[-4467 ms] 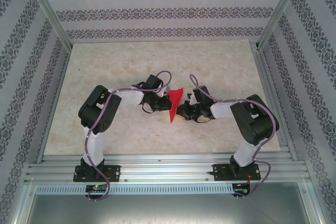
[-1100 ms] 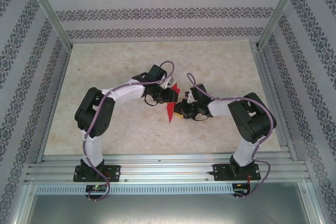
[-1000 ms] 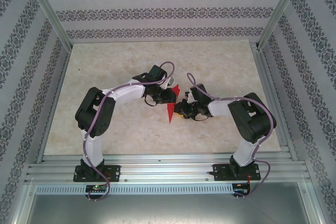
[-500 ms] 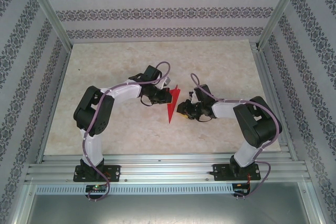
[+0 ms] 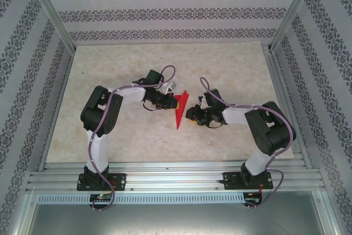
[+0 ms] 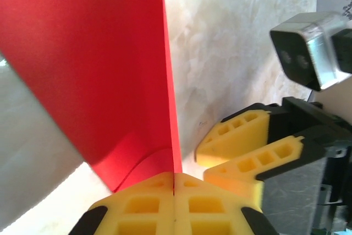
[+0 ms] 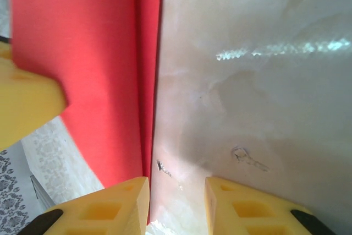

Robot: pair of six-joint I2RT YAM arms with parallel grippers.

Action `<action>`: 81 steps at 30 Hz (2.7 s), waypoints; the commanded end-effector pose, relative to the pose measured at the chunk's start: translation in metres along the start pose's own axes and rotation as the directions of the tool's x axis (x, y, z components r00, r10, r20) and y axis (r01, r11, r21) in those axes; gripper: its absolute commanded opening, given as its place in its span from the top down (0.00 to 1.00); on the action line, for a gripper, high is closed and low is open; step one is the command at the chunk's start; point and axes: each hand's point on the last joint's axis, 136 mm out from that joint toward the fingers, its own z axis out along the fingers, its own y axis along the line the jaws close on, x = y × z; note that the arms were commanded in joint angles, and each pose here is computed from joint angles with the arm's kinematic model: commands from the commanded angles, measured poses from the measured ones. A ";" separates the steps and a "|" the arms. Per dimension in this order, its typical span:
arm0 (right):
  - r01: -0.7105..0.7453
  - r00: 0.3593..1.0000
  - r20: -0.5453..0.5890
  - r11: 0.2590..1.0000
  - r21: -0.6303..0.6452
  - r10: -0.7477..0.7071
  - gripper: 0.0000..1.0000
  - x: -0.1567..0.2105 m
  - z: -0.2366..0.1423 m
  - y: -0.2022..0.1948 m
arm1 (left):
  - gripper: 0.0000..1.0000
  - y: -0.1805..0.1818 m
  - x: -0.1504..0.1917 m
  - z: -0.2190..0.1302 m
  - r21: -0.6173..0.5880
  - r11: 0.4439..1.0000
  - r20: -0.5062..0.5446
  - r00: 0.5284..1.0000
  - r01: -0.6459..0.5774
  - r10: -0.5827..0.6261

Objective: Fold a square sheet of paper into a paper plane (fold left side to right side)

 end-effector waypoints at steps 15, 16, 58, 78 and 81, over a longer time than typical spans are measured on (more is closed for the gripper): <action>0.049 0.998 0.042 0.998 -0.043 -0.048 0.70 0.001 -0.001 0.023 | 0.95 0.015 -0.016 0.003 0.055 0.997 0.001 0.998 -0.061 0.061; 0.049 0.998 0.043 0.998 -0.039 -0.047 0.70 0.001 -0.001 0.022 | 0.95 0.015 -0.017 0.004 0.054 0.997 -0.001 0.998 -0.061 0.061; 0.086 0.995 0.044 0.981 0.173 -0.095 0.73 -0.002 0.005 0.010 | 0.97 0.038 -0.032 0.012 0.029 0.998 -0.022 0.999 -0.049 0.050; 0.145 0.988 0.031 0.979 0.147 -0.151 0.84 -0.001 0.019 0.037 | 0.97 0.044 -0.033 0.016 0.021 0.999 -0.022 0.999 -0.035 0.036; 0.155 0.986 0.036 0.977 0.146 -0.162 0.87 -0.002 0.019 0.040 | 0.97 0.044 -0.033 0.016 0.020 0.999 -0.022 0.999 -0.034 0.035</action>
